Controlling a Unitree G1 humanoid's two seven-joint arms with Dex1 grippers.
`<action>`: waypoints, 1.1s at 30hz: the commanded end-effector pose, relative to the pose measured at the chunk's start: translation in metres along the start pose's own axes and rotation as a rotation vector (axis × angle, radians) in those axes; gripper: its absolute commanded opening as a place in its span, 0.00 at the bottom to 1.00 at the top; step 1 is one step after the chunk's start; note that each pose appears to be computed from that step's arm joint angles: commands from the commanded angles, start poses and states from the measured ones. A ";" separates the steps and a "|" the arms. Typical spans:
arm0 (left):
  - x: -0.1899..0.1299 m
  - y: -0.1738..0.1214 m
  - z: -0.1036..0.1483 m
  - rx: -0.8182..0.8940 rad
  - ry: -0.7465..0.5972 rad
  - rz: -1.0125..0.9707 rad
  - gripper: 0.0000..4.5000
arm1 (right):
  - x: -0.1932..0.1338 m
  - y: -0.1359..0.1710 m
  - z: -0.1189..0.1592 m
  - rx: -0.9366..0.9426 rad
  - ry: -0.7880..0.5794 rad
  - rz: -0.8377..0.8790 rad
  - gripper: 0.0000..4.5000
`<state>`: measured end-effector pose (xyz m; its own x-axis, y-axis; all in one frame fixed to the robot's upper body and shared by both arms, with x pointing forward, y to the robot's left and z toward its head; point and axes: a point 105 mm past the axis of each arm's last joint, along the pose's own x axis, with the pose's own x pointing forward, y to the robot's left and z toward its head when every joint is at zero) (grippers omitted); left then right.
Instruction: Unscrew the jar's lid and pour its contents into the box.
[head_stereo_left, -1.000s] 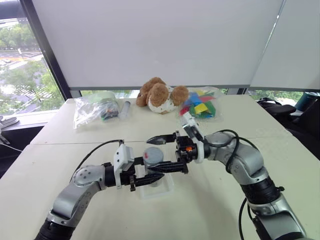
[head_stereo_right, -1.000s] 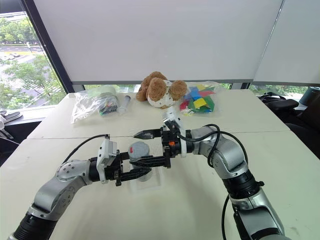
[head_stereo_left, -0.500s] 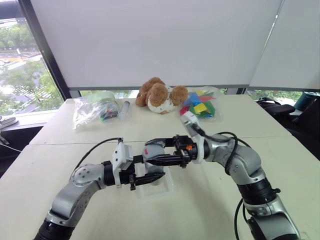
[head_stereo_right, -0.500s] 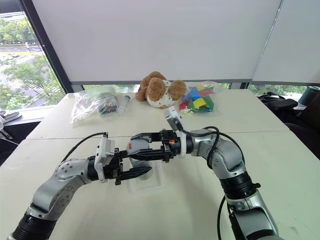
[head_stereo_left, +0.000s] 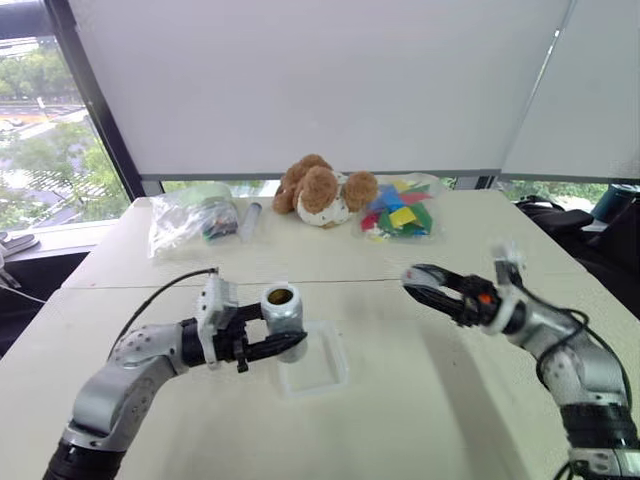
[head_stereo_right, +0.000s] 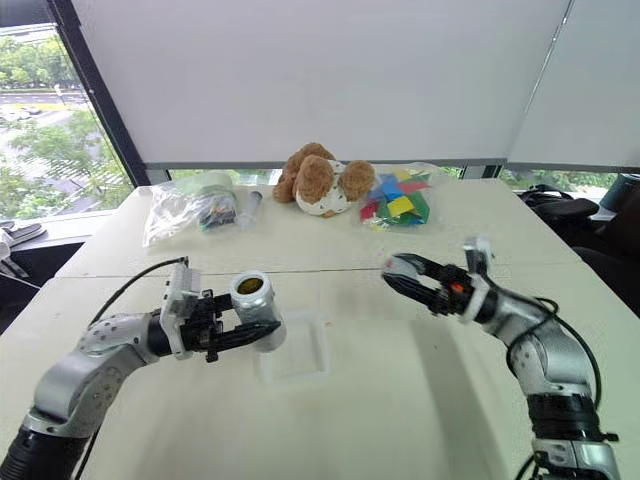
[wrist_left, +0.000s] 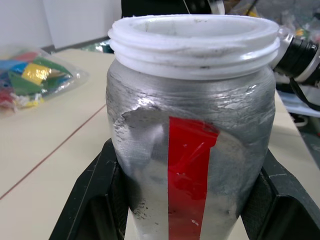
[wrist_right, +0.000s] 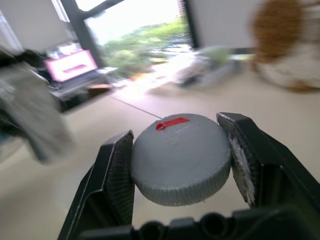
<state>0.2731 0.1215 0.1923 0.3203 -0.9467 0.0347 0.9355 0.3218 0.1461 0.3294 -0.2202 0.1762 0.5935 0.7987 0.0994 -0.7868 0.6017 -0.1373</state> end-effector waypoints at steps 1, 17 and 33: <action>-0.012 0.009 0.010 0.032 -0.002 0.020 0.48 | -0.023 -0.016 -0.015 -0.106 0.061 -0.045 0.51; -0.012 0.029 0.012 0.109 0.034 0.100 0.48 | -0.041 -0.025 -0.065 0.001 0.092 -0.132 0.99; -0.011 0.060 0.001 0.586 0.276 0.243 0.48 | -0.015 0.095 0.013 -0.110 0.079 0.325 0.99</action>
<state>0.3245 0.1561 0.1903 0.6006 -0.7872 -0.1398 0.6936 0.4260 0.5809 0.2469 -0.1811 0.1700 0.3437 0.9374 -0.0565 -0.9151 0.3208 -0.2442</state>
